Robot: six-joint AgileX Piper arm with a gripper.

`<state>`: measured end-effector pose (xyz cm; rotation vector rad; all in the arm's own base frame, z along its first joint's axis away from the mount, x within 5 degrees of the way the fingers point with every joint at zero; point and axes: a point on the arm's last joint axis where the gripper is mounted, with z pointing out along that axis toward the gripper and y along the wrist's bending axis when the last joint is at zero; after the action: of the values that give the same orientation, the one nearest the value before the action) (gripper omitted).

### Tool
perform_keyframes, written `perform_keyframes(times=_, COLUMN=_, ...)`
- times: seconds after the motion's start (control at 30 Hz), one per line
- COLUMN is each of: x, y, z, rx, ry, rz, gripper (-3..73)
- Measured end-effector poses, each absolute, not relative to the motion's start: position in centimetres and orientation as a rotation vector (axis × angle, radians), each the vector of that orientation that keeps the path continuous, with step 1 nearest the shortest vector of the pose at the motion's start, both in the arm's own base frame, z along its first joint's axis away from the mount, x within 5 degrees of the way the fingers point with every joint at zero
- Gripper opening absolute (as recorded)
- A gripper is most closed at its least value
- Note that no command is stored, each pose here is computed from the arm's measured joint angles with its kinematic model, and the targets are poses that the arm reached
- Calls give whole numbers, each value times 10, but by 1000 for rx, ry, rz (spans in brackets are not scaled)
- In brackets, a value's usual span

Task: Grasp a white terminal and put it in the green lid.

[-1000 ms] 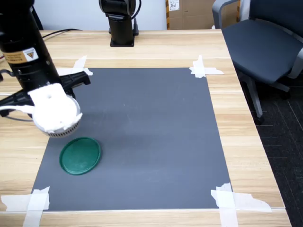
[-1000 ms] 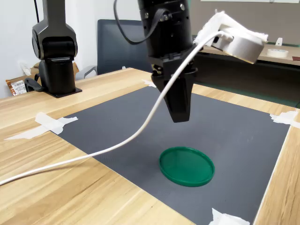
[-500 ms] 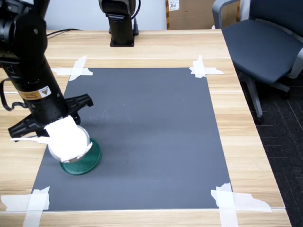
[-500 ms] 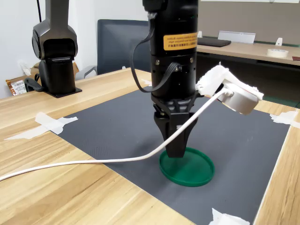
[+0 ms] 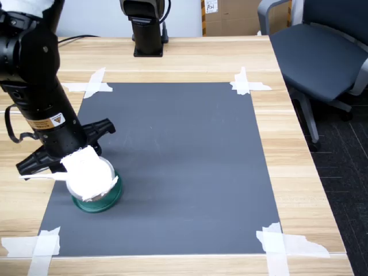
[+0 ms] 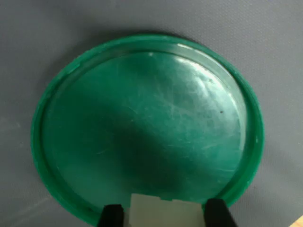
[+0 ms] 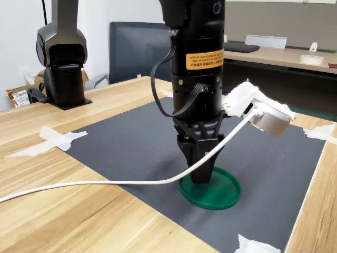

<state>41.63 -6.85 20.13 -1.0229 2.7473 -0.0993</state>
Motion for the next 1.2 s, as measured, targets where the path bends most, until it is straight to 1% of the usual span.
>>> perform_keyframes(times=0.03, x=416, y=-68, z=201, rx=-1025, ry=2745, rz=-95, gripper=333)
perform_keyframes(times=0.2, x=417, y=-66, z=201, rx=-1014, ry=2733, rz=-61, gripper=474)
perform_keyframes(times=0.27, x=417, y=-65, z=202, rx=-1003, ry=2729, rz=-42, gripper=502)
perform_keyframes(times=0.43, x=417, y=-63, z=204, rx=-993, ry=2723, rz=-29, gripper=517)
perform_keyframes(times=0.5, x=416, y=-62, z=211, rx=-978, ry=2704, rz=-30, gripper=517)
perform_keyframes(times=0.57, x=415, y=-60, z=223, rx=-951, ry=2668, rz=-29, gripper=517)
perform_keyframes(times=0.73, x=405, y=-57, z=262, rx=-910, ry=2574, rz=-70, gripper=514)
perform_keyframes(times=0.8, x=400, y=-56, z=274, rx=-899, ry=2544, rz=-91, gripper=486)
perform_keyframes(times=0.87, x=394, y=-55, z=283, rx=-885, ry=2511, rz=-116, gripper=428)
perform_keyframes(times=0.93, x=389, y=-54, z=288, rx=-866, ry=2489, rz=-137, gripper=340)
perform_keyframes(times=1.1, x=371, y=-52, z=301, rx=-802, ry=2411, rz=-199, gripper=70)
perform_keyframes(times=1.13, x=366, y=-51, z=304, rx=-787, ry=2392, rz=-209, gripper=32)
perform_keyframes(times=1.2, x=358, y=-50, z=310, rx=-761, ry=2354, rz=-229, gripper=-3)
